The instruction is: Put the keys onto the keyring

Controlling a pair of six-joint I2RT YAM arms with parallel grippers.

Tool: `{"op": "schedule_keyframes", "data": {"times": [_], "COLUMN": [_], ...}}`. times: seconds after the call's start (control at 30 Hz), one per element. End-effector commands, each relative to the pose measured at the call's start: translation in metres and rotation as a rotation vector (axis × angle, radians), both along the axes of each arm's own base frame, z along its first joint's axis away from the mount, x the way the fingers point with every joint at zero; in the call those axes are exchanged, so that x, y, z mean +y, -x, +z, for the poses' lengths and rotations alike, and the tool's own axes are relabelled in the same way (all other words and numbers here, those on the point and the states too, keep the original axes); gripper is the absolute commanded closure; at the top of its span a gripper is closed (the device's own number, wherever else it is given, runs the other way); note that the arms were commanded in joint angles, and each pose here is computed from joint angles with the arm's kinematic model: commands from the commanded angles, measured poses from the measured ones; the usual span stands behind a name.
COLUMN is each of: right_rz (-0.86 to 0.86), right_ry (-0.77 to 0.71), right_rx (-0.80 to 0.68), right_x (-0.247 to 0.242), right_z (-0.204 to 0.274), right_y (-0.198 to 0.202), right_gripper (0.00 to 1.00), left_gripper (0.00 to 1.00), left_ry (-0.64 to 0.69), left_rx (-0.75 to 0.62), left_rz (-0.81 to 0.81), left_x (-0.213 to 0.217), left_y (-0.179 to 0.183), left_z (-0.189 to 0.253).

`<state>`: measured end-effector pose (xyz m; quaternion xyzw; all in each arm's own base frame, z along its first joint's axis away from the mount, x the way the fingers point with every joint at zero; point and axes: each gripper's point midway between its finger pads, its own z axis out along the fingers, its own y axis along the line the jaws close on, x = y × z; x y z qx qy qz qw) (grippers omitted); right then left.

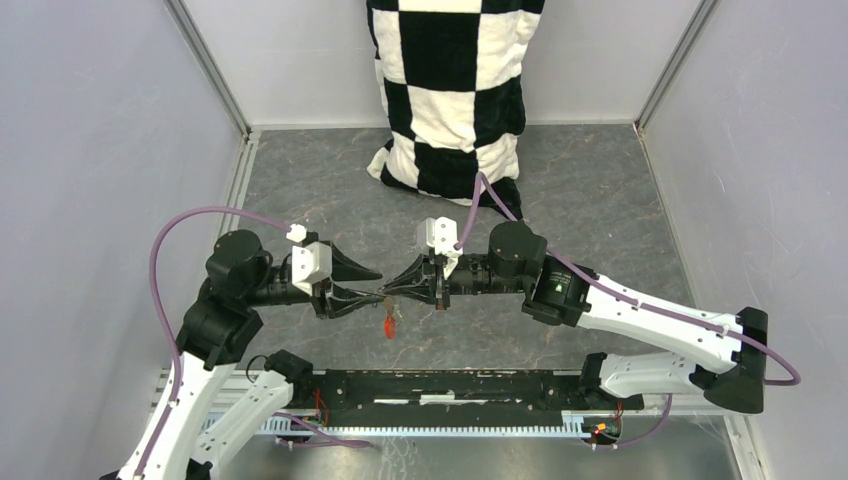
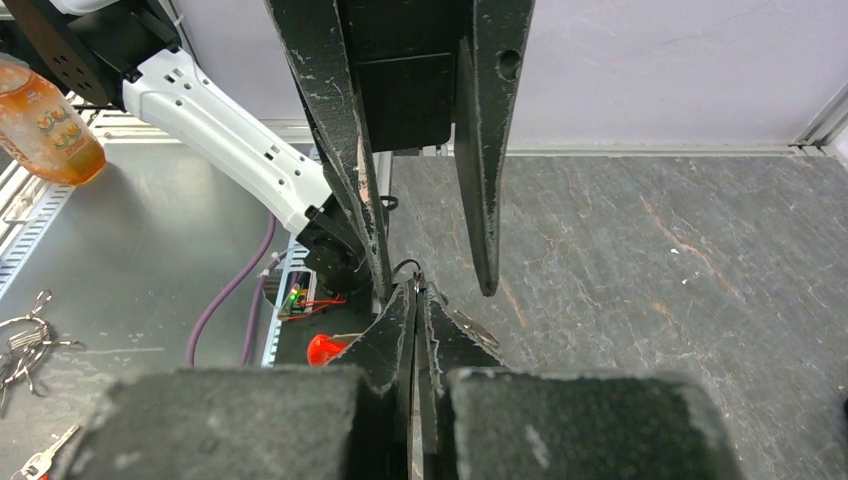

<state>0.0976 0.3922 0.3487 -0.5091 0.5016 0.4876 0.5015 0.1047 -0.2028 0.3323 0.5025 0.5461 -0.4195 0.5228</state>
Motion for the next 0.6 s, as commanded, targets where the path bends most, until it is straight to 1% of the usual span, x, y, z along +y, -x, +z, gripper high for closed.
{"op": "schedule_keyframes", "data": {"times": [0.0, 0.1, 0.17, 0.33, 0.43, 0.47, 0.5, 0.57], "right_rz": [0.033, 0.04, 0.048, 0.071, 0.094, 0.104, 0.112, 0.108], "right_ry": [-0.093, -0.097, -0.108, -0.125, -0.129, -0.135, -0.145, -0.147], "right_rx": [-0.045, -0.041, -0.037, -0.031, -0.022, -0.012, -0.005, 0.007], "right_x": [0.001, 0.0, 0.0, -0.002, -0.003, -0.004, -0.005, -0.007], "right_z": [0.04, 0.04, 0.042, 0.043, 0.043, 0.044, 0.045, 0.046], "right_y": [0.005, 0.006, 0.009, 0.014, 0.017, 0.019, 0.02, 0.018], "right_gripper": [1.0, 1.0, 1.0, 1.0, 1.0, 1.0, 1.0, 1.0], "left_gripper": [0.55, 0.64, 0.67, 0.84, 0.9, 0.9, 0.88, 0.71], "left_ry": [-0.008, -0.008, -0.003, 0.005, 0.01, 0.008, 0.004, -0.011], "left_rx": [-0.063, -0.07, -0.072, -0.067, -0.073, -0.08, -0.09, -0.106], "left_rz": [-0.054, -0.056, -0.06, -0.078, -0.1, -0.109, -0.112, -0.081], "left_x": [0.001, 0.002, 0.002, 0.001, 0.001, 0.001, 0.002, 0.003], "left_y": [0.009, 0.011, 0.012, 0.016, 0.02, 0.023, 0.023, 0.017], "left_z": [0.002, 0.003, 0.004, 0.006, 0.009, 0.009, 0.008, 0.005]}}
